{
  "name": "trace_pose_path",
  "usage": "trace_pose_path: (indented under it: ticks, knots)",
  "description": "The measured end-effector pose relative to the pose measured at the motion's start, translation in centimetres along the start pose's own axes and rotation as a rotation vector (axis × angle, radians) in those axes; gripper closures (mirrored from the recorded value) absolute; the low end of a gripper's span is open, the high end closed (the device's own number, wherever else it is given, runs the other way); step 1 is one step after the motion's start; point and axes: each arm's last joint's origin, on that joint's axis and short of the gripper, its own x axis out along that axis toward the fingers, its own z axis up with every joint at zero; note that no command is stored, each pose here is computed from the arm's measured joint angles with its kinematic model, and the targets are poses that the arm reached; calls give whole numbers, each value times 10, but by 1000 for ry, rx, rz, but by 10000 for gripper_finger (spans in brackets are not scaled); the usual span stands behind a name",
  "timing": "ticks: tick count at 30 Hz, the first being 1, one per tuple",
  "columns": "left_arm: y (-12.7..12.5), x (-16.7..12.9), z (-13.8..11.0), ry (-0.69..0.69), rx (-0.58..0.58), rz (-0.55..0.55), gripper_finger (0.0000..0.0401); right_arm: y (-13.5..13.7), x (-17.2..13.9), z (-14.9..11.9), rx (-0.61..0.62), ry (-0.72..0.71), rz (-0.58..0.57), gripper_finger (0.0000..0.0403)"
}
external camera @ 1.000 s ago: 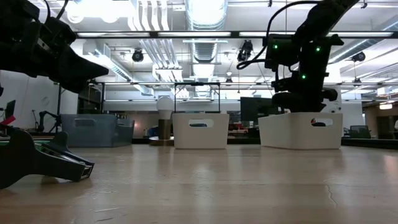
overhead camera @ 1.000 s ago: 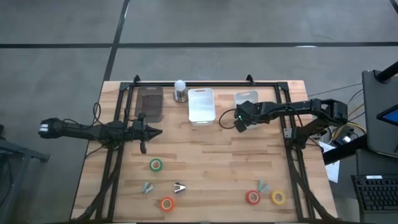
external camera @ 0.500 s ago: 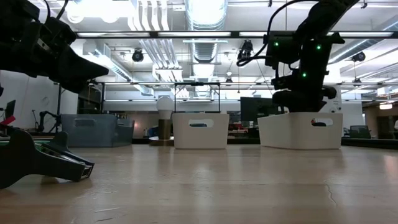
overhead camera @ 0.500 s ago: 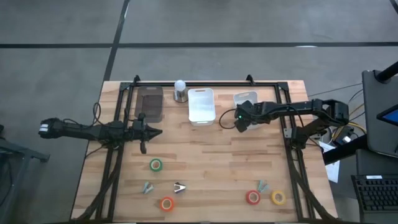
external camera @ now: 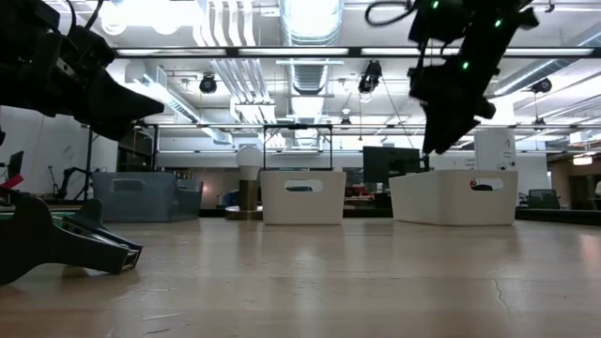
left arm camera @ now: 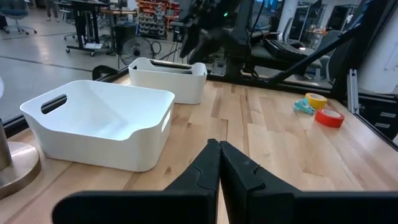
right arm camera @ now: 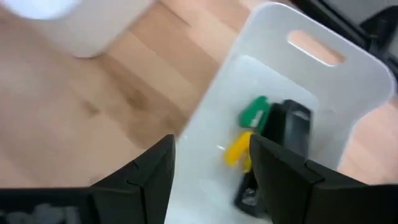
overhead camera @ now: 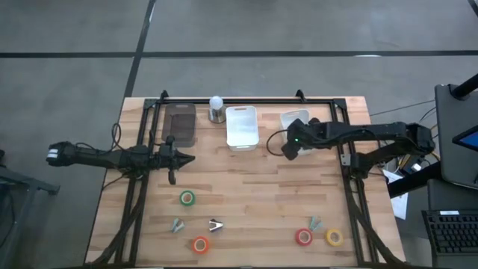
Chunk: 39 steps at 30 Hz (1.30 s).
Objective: Pick and place Stapler, Stapler remover, tape
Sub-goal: Put the red masking tape into the left white bin
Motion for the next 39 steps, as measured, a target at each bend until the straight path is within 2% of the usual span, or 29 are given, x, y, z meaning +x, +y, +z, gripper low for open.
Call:
trace_pose_path:
  ticks: [5,13,19,21,28,35,39]
  knots:
    - [0,0,0,-1,0,0,389,7,-24,-8,-42,-18,158,199]
    - [0,0,0,0,0,0,389,39,-57,-39,-282,66,492,202]
    - [0,0,0,0,0,0,389,78,-71,-82,-524,125,611,202]
    - [0,0,0,0,0,0,389,89,-76,-96,-571,134,644,202]
    - [0,0,0,0,0,0,389,116,-85,-132,-561,230,658,202]
    - [0,0,0,0,0,0,389,143,-95,-154,-645,269,663,202]
    - [0,0,0,0,0,1,389,155,-90,-165,-691,305,617,202]
